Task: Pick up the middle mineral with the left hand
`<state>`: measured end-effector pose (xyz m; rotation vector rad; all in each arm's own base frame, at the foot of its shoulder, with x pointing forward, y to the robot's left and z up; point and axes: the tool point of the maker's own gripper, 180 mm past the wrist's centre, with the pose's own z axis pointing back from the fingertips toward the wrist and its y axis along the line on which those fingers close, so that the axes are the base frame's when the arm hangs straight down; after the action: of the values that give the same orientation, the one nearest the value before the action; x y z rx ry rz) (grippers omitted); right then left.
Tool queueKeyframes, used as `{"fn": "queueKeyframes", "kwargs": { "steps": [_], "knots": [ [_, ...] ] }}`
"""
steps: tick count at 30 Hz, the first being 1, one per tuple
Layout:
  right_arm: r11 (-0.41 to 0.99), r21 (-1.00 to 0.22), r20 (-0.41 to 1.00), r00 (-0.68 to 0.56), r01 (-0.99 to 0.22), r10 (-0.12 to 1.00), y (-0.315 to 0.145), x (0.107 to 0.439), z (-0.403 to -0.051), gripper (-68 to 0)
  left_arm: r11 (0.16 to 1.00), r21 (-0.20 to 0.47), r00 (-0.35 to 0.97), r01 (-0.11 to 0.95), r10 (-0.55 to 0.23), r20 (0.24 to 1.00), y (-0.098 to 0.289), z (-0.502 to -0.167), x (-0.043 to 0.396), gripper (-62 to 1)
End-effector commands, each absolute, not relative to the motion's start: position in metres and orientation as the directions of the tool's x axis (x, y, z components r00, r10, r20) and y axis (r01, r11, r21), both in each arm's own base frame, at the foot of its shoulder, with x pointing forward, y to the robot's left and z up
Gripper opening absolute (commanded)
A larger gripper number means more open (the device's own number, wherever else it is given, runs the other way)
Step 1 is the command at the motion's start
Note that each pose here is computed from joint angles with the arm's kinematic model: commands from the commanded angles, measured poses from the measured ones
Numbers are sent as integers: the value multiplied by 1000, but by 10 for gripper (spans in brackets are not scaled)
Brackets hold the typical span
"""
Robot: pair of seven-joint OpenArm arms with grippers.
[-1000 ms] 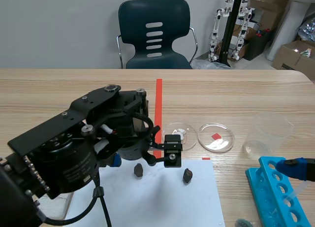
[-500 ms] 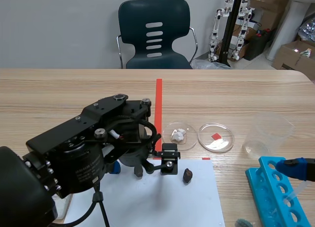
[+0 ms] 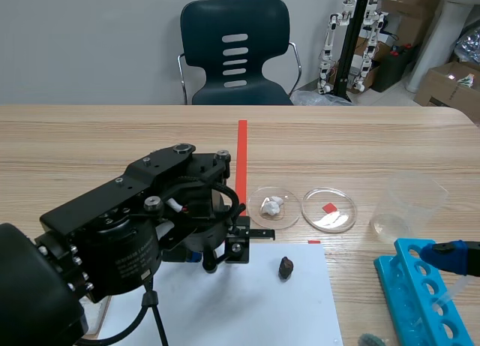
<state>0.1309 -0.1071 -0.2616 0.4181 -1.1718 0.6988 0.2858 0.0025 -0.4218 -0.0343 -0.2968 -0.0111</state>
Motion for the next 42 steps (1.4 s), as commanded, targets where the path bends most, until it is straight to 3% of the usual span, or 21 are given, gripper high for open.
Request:
{"fn": "queueKeyframes", "kwargs": {
  "steps": [1,8,13,28,31,42],
  "knots": [
    [725,-55,945,198,-687,259,-106,134,-255,-71,998,-52,950,21,-3,312,-7,-414,292,-344],
    [725,-55,945,198,-687,259,-106,134,-255,-71,998,-52,953,20,-4,303,-6,-414,290,-394],
    [725,-55,945,198,-687,259,-106,134,-255,-71,998,-52,953,20,-4,302,-6,-414,290,-478],
    [725,-55,945,198,-687,259,-106,134,-255,-71,1000,-31,955,4,5,297,13,-419,288,-479],
    [725,-55,945,198,-687,259,-106,134,-255,-71,999,-33,940,10,2,341,20,-414,288,-479],
    [725,-55,945,198,-687,259,-106,134,-255,-71,996,-51,743,67,-15,669,45,-359,296,-479]
  ]
}}
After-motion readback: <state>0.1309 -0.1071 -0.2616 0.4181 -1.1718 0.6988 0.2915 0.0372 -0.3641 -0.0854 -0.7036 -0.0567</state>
